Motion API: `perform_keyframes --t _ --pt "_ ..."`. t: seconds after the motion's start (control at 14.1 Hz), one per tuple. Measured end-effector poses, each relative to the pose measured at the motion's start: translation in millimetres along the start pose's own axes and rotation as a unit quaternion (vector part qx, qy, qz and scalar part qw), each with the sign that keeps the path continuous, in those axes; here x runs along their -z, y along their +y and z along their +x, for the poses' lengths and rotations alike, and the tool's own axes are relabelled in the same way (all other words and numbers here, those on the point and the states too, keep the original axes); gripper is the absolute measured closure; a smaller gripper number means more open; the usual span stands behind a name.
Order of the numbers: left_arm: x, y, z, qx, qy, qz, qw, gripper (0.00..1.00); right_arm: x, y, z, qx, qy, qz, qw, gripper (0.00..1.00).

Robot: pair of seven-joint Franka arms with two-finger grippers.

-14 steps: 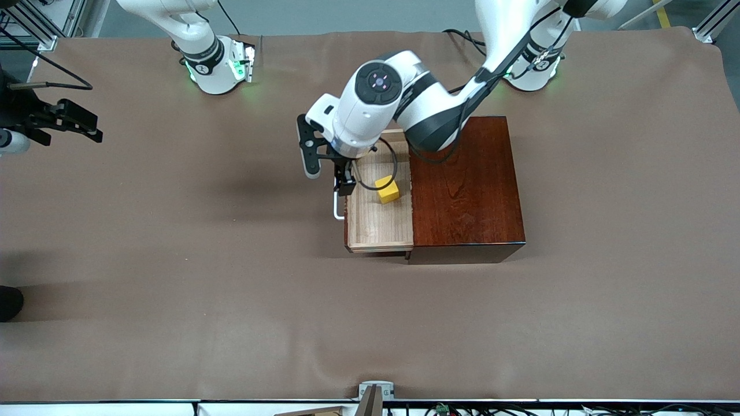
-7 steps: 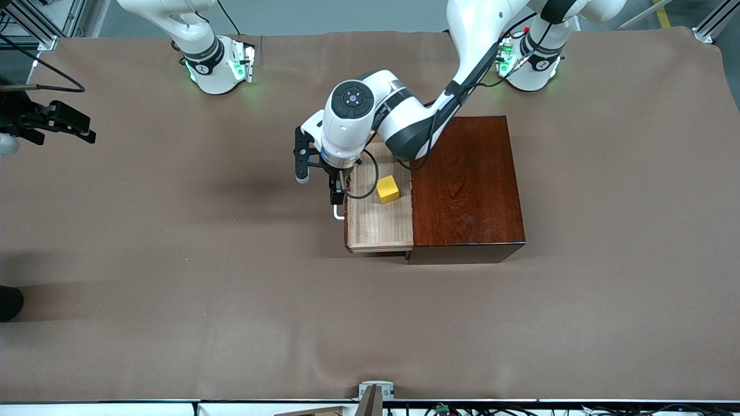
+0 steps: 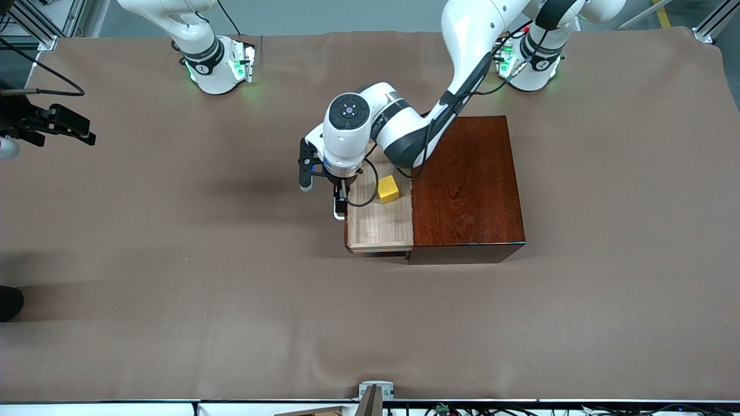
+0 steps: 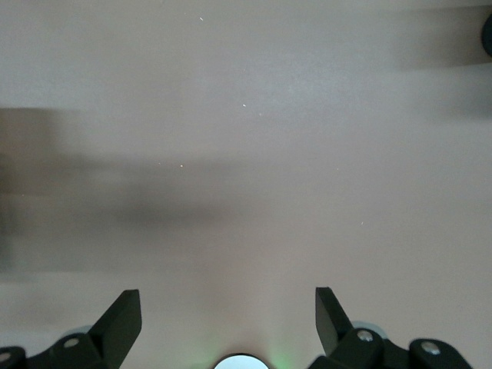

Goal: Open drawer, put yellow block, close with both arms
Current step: 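Push the drawer shut with the left gripper against the handle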

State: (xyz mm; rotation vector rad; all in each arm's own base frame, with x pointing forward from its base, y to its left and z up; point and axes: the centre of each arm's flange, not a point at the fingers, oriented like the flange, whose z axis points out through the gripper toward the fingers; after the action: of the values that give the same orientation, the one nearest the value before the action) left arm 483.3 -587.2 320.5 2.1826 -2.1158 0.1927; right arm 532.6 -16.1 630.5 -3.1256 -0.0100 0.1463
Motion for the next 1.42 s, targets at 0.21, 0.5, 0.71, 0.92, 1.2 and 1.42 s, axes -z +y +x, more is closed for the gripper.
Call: perform_keyframes --t 0.21,0.5,0.71,0.92,1.2,1.42 --pt "1 -2 -2 0.001 -0.009 -0.001 1.0 0.0 0 -2 0 0.002 0.0 0.0 1.0 0.0" --pt "10 -11 -13 0.001 -0.046 -0.015 0.999 0.0 -3 -2 1 0.001 -0.003 0.0 1.0 0.0" --pt "16 -14 -27 0.004 -0.096 -0.025 0.995 0.0 -5 -2 2 0.001 -0.006 0.0 1.0 0.0" --pt "15 -17 -52 0.005 -0.177 -0.033 0.984 0.0 -7 -2 2 0.002 -0.007 0.0 1.0 0.0" --pt "15 -19 -72 0.005 -0.236 -0.038 0.971 0.0 -10 -2 3 0.002 -0.01 0.0 1.0 0.0" --pt "14 -19 -80 0.008 -0.259 -0.045 0.965 0.0 -10 -3 4 0.003 -0.01 0.0 1.0 0.0"
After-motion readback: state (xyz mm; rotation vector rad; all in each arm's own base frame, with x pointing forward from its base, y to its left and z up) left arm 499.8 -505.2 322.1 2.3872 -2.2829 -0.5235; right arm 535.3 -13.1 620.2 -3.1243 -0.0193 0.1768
